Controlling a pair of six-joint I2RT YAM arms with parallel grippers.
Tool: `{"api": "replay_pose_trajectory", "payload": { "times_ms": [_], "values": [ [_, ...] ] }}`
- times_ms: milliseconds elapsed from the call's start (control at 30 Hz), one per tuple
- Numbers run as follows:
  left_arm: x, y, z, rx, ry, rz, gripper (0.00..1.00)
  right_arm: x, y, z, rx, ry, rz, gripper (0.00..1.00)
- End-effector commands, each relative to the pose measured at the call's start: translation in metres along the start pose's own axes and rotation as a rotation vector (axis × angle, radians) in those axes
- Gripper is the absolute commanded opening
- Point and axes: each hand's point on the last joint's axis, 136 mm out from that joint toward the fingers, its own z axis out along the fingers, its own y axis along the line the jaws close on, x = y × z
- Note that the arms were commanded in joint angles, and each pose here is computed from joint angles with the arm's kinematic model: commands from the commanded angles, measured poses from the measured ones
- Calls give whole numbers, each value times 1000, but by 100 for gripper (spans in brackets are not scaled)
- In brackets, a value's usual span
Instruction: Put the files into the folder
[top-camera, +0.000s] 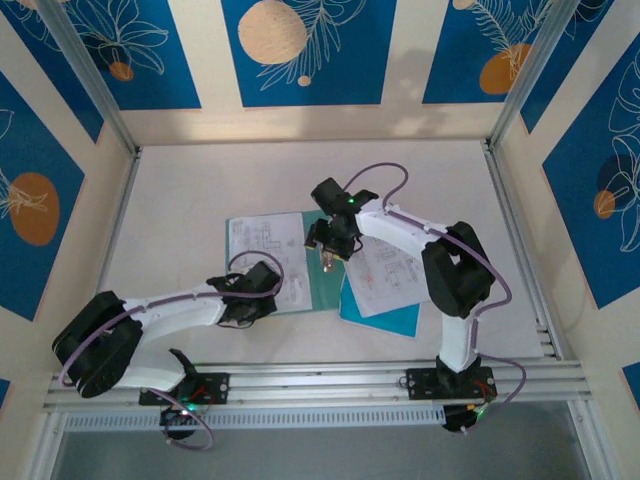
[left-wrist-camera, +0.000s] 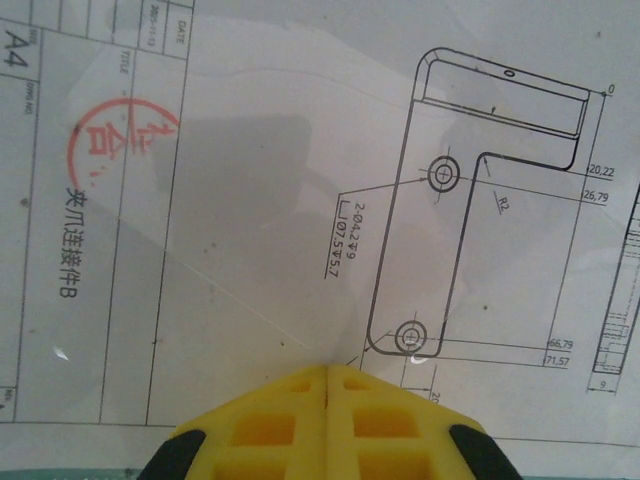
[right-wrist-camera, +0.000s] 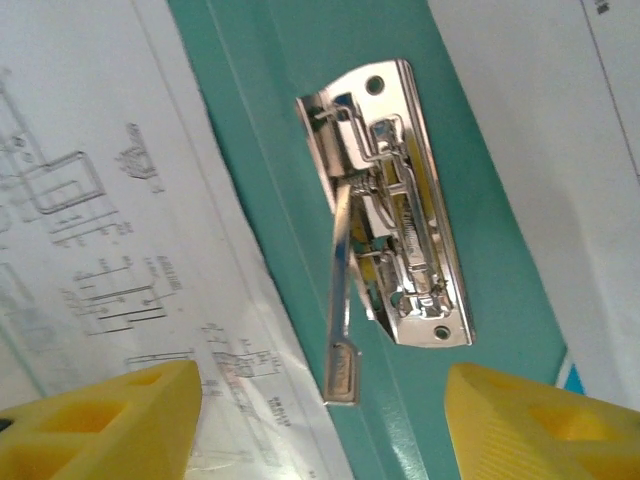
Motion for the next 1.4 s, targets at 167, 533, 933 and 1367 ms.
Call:
{"api": "replay_pose_trajectory", "payload": {
  "times_ms": [167, 533, 933, 1367],
  "values": [
    [16, 45, 4, -161, 58, 43, 0, 22, 12, 10, -140, 106, 333, 70],
    [15, 42, 5, -159, 67, 65, 0, 16, 27, 21, -220, 124, 525, 71],
    [14, 45, 1, -164, 64, 74, 0, -41, 47, 15, -325, 51, 581, 68],
    [15, 50, -1, -169, 69, 88, 0, -86, 58, 19, -369, 49, 561, 66]
  ]
}}
